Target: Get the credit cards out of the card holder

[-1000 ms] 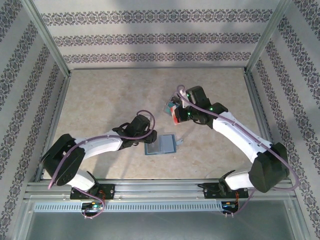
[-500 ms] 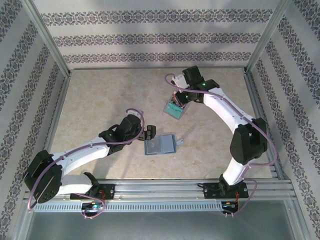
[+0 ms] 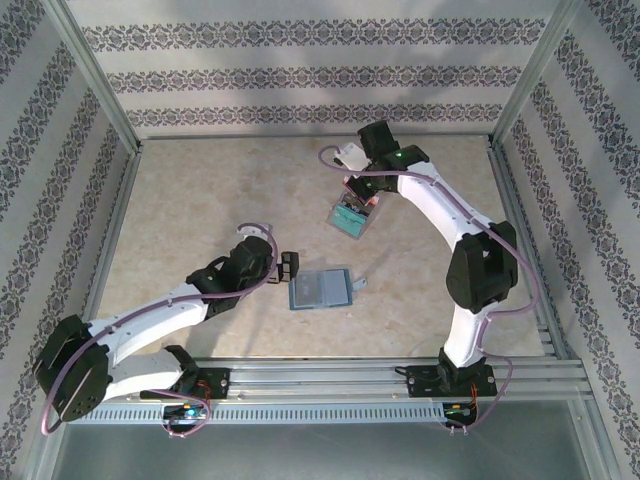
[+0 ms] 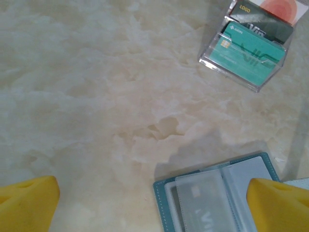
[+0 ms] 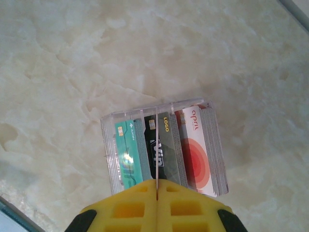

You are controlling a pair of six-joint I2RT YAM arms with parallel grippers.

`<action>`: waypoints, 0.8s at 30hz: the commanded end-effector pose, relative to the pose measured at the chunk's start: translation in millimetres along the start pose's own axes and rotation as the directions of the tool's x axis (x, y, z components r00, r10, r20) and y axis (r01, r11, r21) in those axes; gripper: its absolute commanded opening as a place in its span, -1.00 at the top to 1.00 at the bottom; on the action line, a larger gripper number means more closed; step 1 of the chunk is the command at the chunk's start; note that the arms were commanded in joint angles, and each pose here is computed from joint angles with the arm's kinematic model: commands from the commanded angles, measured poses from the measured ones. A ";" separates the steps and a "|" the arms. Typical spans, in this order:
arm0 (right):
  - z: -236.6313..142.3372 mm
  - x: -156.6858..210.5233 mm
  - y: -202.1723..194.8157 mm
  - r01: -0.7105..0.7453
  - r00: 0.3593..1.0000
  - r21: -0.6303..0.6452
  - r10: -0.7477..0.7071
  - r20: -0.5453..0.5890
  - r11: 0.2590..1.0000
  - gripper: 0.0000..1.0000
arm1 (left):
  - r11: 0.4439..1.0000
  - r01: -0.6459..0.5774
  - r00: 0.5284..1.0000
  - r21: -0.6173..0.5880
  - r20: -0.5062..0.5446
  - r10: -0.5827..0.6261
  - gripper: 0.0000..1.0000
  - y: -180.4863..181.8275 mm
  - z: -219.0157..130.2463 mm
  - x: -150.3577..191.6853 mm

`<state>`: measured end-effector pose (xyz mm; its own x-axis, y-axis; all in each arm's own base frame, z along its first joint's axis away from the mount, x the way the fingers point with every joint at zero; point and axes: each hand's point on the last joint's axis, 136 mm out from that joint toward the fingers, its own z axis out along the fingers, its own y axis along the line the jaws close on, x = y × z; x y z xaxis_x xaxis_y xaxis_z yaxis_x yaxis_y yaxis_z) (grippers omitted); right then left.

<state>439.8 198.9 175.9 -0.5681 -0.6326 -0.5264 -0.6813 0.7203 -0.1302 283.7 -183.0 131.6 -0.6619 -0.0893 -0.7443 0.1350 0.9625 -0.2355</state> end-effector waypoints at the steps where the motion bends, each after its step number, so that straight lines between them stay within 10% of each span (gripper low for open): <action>1: 3.0 4.3 -11.6 0.029 0.999 0.025 -0.028 -0.038 0.999 1.00 | 0.998 0.013 1.000 -0.065 0.019 -0.012 -0.99 17.6 -5.1 1.8; 24: 36.2 5.6 -32.3 0.117 0.985 0.031 -0.112 -0.133 0.993 1.00 | 0.995 0.019 0.999 -0.102 0.035 -0.016 -0.99 27.0 -7.5 -0.8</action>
<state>470.3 192.4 145.7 -0.5424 -0.7293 -0.4169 -0.7297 0.6550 -0.1964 284.7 -166.7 135.1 -0.6287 -0.1083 -0.7701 0.0853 0.9747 -0.2067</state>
